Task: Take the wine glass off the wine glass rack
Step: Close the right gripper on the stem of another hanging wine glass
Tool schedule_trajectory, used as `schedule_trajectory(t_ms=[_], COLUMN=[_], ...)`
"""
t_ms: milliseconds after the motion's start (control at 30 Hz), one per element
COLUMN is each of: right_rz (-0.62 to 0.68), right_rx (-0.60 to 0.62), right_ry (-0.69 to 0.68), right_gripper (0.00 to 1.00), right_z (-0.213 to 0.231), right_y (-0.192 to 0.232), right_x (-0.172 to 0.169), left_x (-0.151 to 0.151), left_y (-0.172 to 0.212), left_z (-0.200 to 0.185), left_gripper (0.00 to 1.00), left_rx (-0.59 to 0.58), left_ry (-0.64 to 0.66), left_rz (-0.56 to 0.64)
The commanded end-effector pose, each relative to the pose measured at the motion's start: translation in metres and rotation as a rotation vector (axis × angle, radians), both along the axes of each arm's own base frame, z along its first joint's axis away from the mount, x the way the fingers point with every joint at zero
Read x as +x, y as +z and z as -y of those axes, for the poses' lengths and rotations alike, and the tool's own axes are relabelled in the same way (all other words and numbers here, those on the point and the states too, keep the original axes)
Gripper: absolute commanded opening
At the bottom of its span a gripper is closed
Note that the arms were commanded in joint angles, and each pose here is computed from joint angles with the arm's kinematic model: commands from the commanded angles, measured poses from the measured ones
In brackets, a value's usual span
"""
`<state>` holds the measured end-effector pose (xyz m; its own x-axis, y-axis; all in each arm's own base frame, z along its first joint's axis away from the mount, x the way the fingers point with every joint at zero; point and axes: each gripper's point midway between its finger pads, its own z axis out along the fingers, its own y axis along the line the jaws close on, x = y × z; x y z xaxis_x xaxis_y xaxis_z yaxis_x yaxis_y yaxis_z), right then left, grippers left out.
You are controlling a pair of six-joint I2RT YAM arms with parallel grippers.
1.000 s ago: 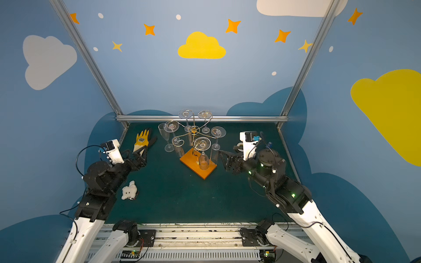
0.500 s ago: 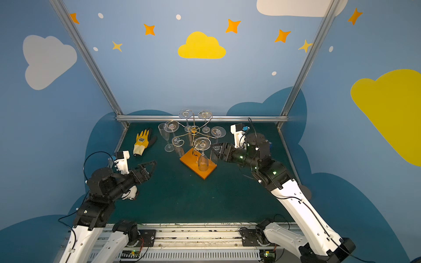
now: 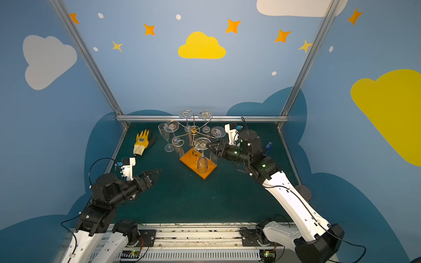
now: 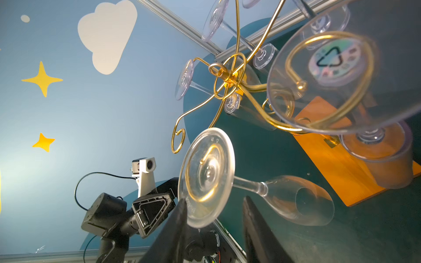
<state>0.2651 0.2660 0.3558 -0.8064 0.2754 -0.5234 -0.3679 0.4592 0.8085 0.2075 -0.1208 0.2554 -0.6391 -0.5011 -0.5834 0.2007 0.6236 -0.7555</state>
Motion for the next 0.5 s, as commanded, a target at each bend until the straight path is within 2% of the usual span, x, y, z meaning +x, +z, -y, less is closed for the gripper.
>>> schedule_trajectory(t_ms=[0, 467], right_rz=[0.024, 0.018], right_rx=[0.033, 0.049], right_ry=[-0.006, -0.018], right_gripper=[0.35, 0.24], right_z=[-0.002, -0.007], right_y=[0.007, 0.005], right_x=[0.005, 0.019], left_x=[-0.005, -0.007], left_y=[0.001, -0.003], left_z=[0.005, 0.006], left_gripper=[0.99, 0.99], left_rx=[-0.012, -0.007], left_ry=[-0.023, -0.022], left_rz=[0.001, 0.023])
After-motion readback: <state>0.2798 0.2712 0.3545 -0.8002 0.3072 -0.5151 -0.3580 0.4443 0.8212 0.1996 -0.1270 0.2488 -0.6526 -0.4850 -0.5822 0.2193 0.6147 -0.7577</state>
